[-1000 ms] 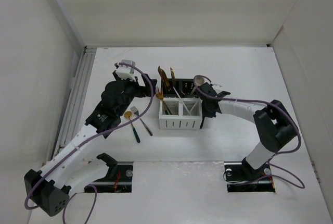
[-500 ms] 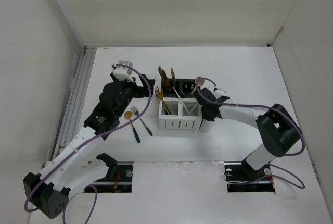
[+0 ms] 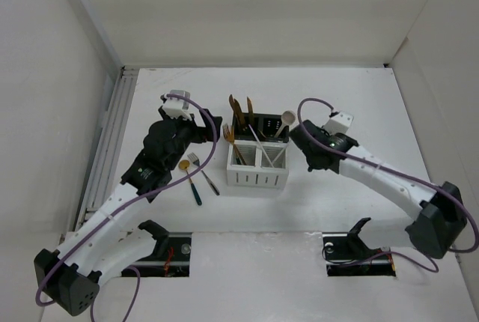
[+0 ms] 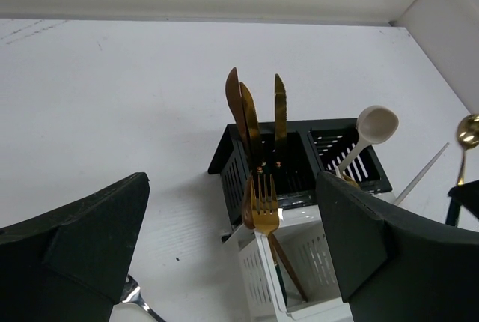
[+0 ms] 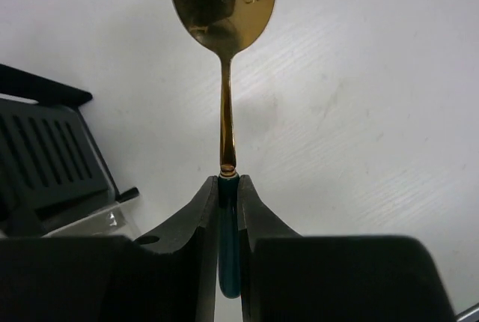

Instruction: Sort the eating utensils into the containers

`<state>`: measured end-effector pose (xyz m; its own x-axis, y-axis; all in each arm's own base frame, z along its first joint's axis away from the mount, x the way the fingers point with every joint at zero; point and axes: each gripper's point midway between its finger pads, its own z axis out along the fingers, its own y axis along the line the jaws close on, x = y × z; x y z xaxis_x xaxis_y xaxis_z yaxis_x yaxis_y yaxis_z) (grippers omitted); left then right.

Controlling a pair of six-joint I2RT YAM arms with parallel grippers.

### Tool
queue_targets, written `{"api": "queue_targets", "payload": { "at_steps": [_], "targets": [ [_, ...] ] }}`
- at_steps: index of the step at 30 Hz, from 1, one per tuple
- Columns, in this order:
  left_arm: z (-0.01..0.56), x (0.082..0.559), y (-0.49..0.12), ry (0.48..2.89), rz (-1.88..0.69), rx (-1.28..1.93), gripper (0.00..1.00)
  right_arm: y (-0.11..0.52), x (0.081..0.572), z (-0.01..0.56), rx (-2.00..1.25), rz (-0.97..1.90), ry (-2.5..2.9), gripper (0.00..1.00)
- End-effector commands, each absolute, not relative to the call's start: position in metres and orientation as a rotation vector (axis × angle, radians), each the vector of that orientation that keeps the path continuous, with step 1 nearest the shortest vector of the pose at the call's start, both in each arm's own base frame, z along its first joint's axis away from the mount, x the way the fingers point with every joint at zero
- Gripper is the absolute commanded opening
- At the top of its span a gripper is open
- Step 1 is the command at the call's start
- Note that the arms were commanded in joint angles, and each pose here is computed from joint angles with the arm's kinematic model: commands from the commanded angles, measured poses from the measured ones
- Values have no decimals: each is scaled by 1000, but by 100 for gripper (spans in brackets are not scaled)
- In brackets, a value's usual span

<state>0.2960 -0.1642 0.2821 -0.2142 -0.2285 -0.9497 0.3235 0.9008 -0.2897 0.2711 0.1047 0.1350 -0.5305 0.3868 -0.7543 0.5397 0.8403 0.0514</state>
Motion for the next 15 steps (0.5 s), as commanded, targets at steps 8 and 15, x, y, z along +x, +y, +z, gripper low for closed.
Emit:
{"api": "queue_targets", "payload": {
  "at_steps": [8, 15],
  "targets": [
    [287, 299, -144, 1680, -462, 4, 95, 110, 269, 333, 134, 238, 1542, 0],
    [271, 302, -134, 1715, -426, -16, 97, 168, 289, 370, -151, 289, 1490, 0]
  ]
}}
